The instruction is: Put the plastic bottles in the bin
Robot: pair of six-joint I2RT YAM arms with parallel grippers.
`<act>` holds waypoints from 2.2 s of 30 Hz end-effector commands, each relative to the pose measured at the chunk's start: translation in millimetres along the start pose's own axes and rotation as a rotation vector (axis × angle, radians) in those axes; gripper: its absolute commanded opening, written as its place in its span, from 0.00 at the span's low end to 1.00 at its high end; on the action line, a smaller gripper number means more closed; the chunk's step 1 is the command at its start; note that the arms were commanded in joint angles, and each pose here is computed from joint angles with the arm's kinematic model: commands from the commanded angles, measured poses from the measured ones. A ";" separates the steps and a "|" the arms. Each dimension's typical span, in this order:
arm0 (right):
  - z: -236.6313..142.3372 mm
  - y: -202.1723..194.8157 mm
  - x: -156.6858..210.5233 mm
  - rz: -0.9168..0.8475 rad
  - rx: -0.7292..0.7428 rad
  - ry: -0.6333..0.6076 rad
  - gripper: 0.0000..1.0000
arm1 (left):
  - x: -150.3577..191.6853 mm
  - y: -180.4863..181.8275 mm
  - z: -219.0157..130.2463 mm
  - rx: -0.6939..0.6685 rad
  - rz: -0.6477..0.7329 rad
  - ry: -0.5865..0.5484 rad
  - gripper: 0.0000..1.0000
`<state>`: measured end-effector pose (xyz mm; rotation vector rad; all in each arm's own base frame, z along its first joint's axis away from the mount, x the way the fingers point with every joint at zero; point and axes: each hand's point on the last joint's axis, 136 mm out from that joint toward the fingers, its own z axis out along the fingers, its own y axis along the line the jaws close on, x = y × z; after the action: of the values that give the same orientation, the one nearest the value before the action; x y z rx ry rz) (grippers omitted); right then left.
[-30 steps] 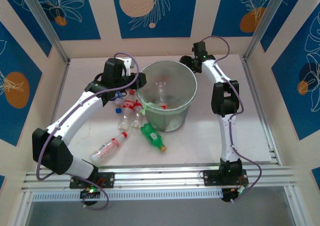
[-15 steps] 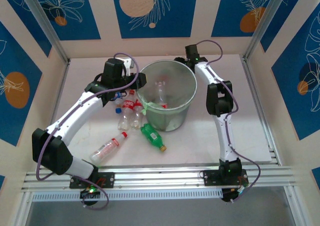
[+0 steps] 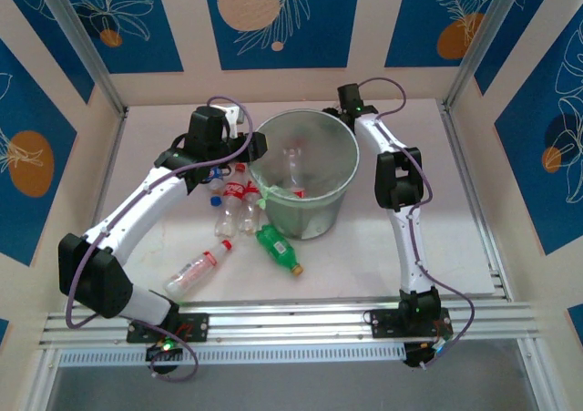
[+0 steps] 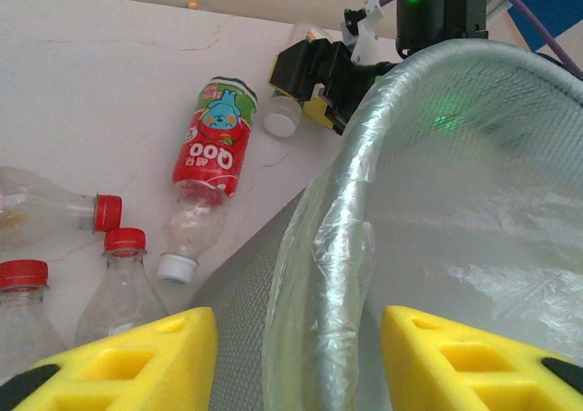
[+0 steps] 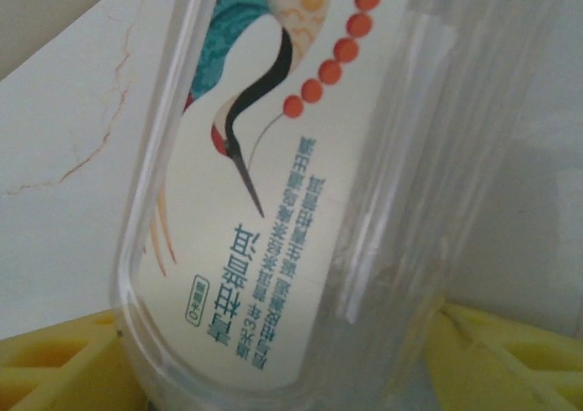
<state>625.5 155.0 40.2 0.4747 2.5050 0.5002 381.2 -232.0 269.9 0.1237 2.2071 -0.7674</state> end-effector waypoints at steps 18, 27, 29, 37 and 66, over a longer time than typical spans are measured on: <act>-42.3 -70.4 21.4 0.039 0.127 0.031 0.59 | 7.7 5.7 1.6 -0.007 -0.018 0.021 0.50; -61.5 -92.8 50.5 0.075 0.172 0.042 0.54 | 14.5 -2.4 0.2 0.009 0.036 0.129 0.50; -67.4 -95.0 55.9 0.081 0.174 0.043 0.52 | 13.3 -2.4 -0.3 0.005 0.048 0.130 0.50; -97.0 -101.0 69.9 0.098 0.163 0.040 0.46 | 5.8 -9.9 0.5 0.036 0.061 0.111 0.51; -362.9 -46.2 71.1 -0.142 -0.054 -0.223 0.37 | 0.5 -25.8 3.6 0.126 0.040 0.095 0.51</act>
<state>375.4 44.6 244.3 0.4105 2.2975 0.3996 377.2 -250.5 269.2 0.2647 2.2835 -0.8315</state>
